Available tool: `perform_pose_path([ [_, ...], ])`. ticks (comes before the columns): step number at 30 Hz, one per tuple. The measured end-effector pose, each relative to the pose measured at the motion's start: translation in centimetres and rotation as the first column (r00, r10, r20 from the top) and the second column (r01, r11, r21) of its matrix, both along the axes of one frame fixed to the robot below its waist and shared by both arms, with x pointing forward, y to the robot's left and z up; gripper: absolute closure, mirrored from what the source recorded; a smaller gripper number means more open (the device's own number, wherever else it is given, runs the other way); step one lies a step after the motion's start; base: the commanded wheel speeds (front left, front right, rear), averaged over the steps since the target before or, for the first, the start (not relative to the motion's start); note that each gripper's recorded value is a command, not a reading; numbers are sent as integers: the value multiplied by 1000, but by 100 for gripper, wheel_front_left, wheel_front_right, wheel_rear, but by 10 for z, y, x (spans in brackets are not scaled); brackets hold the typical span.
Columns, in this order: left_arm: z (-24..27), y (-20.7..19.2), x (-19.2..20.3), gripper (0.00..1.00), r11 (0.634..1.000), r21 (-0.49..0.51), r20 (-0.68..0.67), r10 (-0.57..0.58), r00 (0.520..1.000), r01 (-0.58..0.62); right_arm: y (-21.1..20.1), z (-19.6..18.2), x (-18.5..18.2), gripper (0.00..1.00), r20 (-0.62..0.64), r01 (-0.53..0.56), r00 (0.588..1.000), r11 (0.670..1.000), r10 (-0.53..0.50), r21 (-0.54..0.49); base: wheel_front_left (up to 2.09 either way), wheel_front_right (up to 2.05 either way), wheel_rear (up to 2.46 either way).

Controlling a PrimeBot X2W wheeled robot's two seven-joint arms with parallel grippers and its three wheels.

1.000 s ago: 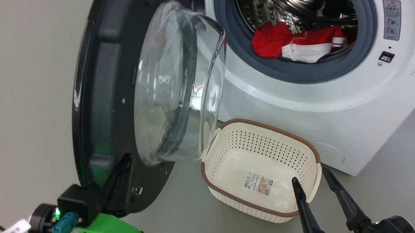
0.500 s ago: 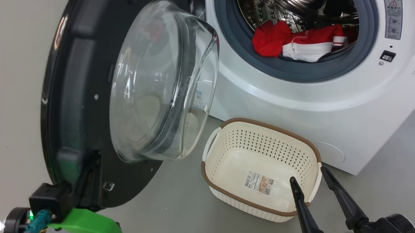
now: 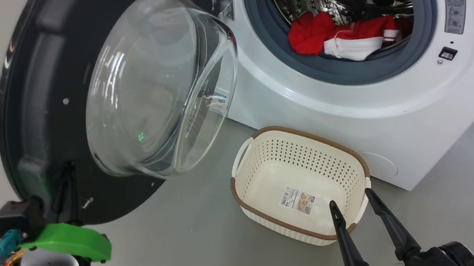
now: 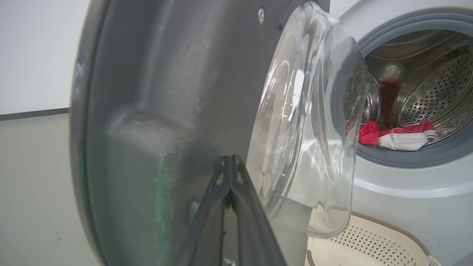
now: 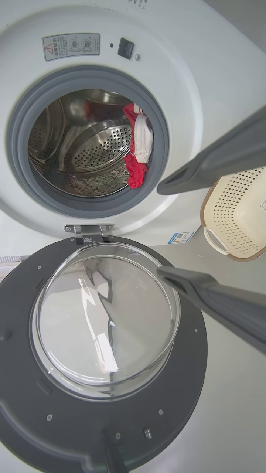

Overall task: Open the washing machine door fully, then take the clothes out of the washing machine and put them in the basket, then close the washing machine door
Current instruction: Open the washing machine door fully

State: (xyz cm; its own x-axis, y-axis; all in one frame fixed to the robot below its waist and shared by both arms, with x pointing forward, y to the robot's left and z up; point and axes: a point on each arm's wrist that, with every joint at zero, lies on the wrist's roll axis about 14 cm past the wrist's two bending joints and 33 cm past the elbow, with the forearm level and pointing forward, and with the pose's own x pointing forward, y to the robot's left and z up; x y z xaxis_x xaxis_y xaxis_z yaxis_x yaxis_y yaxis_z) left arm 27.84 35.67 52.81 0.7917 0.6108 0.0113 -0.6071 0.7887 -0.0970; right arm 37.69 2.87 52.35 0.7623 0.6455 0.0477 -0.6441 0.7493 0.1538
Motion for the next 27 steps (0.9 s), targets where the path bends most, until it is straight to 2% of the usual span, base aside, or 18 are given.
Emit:
perform_pose_path([
  [13,5,28,11,100,997,60,-22,47,999,-46,-1,-9,5,0,-22,2,1000,1000,-2,-26,0,0,0],
  [27,1,58,12,100,990,45,-18,137,990,-136,-1,-15,9,0,-33,1,999,999,-2,-51,0,0,0],
])
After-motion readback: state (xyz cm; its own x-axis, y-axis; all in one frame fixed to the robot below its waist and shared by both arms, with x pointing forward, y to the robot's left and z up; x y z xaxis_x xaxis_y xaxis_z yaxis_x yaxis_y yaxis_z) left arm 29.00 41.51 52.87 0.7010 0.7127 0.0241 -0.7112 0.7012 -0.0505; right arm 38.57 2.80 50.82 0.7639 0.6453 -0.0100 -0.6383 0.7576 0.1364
